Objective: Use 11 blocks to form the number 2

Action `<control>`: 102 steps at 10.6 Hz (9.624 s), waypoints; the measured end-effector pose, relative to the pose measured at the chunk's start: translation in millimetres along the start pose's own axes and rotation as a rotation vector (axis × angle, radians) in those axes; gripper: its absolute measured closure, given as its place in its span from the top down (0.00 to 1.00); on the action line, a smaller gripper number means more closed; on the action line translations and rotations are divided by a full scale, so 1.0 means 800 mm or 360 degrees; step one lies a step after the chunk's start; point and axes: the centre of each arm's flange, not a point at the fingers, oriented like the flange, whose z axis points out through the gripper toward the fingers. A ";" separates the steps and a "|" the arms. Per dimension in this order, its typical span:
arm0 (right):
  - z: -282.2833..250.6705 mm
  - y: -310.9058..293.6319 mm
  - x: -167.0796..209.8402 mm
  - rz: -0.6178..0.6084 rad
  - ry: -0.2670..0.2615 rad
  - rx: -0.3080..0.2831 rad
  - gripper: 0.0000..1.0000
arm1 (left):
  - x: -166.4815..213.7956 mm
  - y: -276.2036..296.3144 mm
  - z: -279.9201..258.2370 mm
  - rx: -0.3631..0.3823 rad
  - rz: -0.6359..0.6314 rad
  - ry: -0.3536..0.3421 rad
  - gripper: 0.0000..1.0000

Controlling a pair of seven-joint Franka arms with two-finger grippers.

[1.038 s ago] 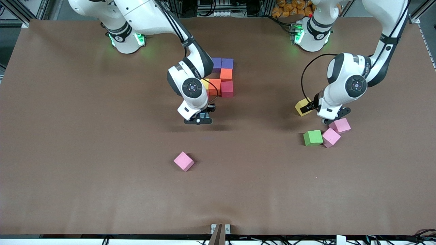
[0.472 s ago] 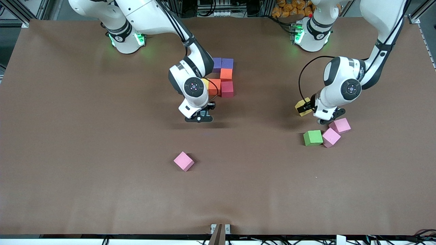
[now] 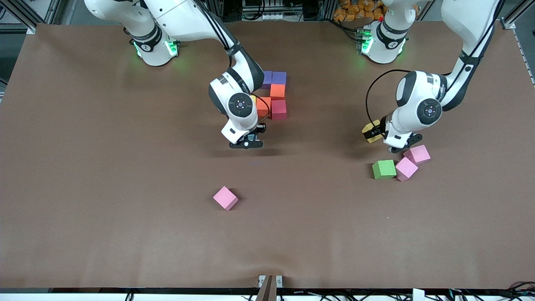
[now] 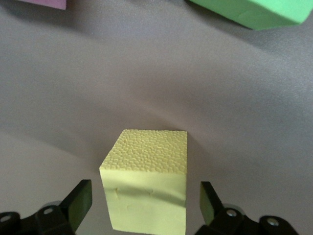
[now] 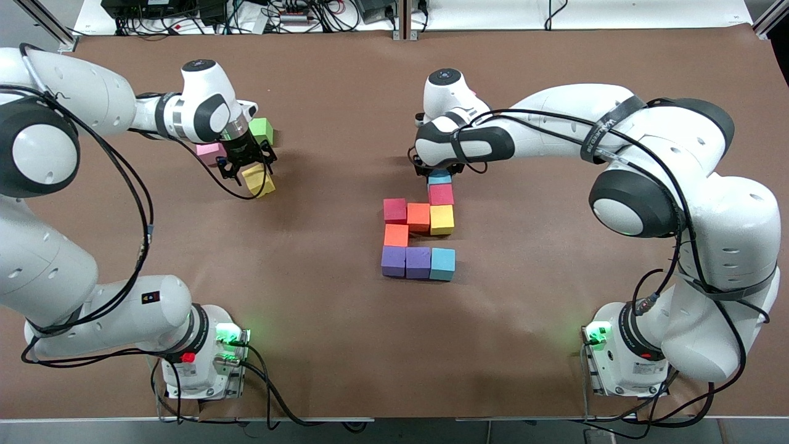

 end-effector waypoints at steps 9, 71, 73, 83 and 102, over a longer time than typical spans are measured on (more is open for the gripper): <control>0.002 0.002 0.000 0.0034 -0.0004 -0.0005 0.99 | 0.018 0.019 -0.036 -0.0064 0.0021 0.0088 0.53; -0.248 0.279 0.252 -0.0768 0.0490 0.0136 1.00 | -0.259 0.429 0.031 -0.0483 -0.1659 -0.0217 0.49; -0.256 0.284 0.245 -0.0764 0.0475 0.0135 1.00 | -0.259 0.429 0.031 -0.0483 -0.1659 -0.0218 0.49; -0.316 0.357 0.202 -0.0657 0.0322 0.0101 1.00 | -0.274 0.435 0.048 -0.0452 -0.1634 -0.0223 0.94; -0.546 0.693 0.003 0.0278 0.0286 0.0105 1.00 | -0.029 0.261 -0.181 -0.0301 -0.0588 0.0071 1.00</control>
